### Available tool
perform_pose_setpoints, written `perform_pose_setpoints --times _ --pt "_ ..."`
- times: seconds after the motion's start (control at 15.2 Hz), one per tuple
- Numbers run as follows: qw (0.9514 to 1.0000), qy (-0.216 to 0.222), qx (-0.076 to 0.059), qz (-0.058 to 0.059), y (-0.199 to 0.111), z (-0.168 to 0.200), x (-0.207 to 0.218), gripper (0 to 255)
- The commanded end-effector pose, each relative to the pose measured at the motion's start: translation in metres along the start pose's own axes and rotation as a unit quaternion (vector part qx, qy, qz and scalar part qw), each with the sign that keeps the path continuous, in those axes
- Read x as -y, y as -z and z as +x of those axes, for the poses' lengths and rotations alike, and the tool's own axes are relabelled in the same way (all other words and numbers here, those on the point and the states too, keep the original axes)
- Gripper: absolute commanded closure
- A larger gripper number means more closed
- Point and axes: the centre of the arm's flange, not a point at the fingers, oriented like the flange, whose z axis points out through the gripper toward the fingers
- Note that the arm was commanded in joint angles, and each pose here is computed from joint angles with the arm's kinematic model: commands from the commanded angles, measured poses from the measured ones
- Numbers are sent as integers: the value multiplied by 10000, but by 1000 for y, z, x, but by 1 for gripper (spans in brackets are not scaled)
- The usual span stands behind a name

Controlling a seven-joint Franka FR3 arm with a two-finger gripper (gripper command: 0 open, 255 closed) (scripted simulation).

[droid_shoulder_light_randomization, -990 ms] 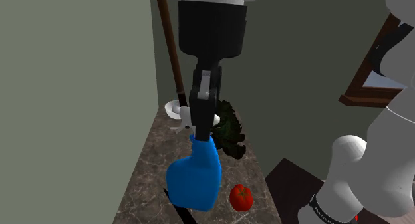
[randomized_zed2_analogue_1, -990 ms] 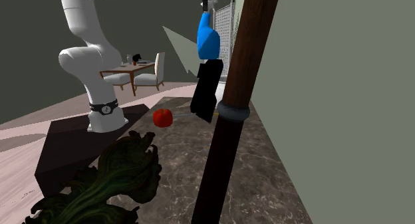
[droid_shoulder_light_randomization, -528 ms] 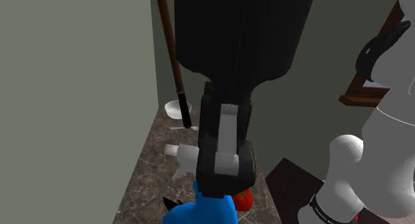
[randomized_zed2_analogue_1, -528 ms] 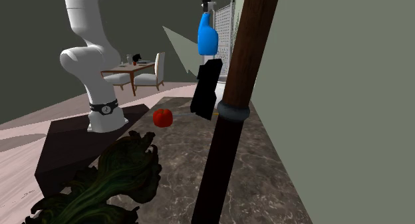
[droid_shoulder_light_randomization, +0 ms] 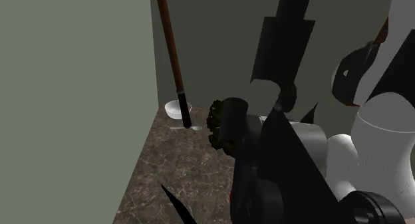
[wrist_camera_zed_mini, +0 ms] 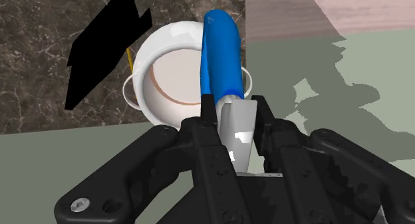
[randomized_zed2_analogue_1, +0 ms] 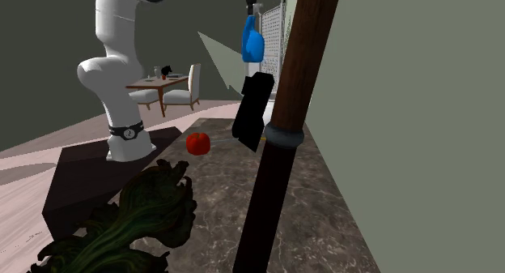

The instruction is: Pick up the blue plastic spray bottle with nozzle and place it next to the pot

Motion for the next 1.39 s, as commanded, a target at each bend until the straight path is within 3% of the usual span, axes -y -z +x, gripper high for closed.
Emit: perform_pose_setpoints --times 0.0,0.13,1.32 --pt "10000 -23 -2 -6 1 -6 26 255" --pt "10000 -22 -2 -6 4 -13 57 255" --pt "10000 -22 -2 -6 -91 -12 57 255"
